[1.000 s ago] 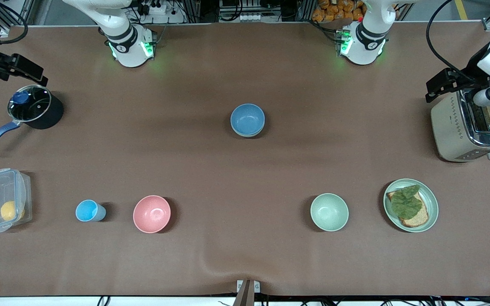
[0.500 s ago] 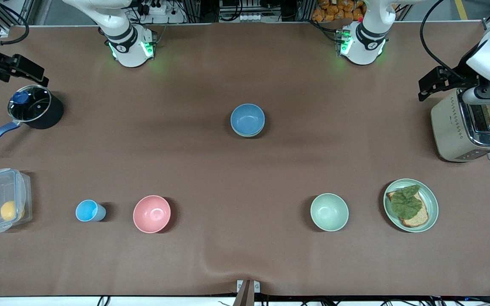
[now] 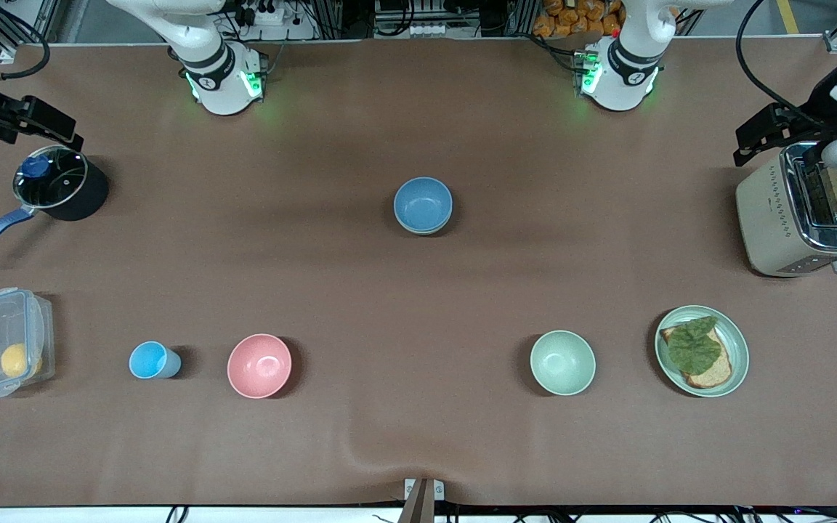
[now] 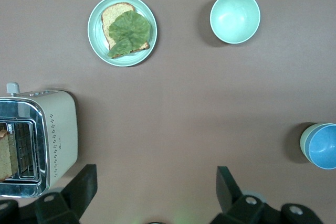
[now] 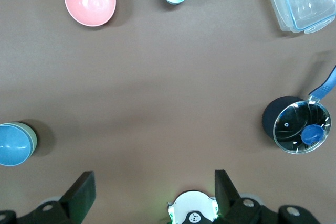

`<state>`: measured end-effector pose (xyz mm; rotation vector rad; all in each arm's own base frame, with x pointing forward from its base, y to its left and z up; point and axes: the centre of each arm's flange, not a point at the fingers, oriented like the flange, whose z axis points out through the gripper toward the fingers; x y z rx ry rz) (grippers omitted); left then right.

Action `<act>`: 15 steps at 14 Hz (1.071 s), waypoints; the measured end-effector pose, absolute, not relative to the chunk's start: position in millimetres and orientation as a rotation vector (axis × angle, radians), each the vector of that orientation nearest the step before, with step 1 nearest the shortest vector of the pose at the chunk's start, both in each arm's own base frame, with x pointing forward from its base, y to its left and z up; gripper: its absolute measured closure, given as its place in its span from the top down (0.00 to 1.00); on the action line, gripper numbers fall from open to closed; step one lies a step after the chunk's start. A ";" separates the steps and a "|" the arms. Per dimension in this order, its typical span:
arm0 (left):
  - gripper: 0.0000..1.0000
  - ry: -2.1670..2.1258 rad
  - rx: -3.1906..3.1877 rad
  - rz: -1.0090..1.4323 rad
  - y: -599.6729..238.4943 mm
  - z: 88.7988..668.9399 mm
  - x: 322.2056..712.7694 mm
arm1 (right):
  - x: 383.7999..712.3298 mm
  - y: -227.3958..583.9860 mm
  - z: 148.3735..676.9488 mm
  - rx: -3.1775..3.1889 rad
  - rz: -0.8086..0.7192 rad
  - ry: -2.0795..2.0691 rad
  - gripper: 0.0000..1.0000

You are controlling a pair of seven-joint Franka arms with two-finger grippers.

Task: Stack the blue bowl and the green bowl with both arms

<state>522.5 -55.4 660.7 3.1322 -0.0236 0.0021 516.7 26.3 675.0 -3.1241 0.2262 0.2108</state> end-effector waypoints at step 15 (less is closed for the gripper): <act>1.00 -0.005 3.139 -0.116 -50.0 632.7 533.1 | 518.1 25.9 668.3 -3.124 0.226 0.223 1.00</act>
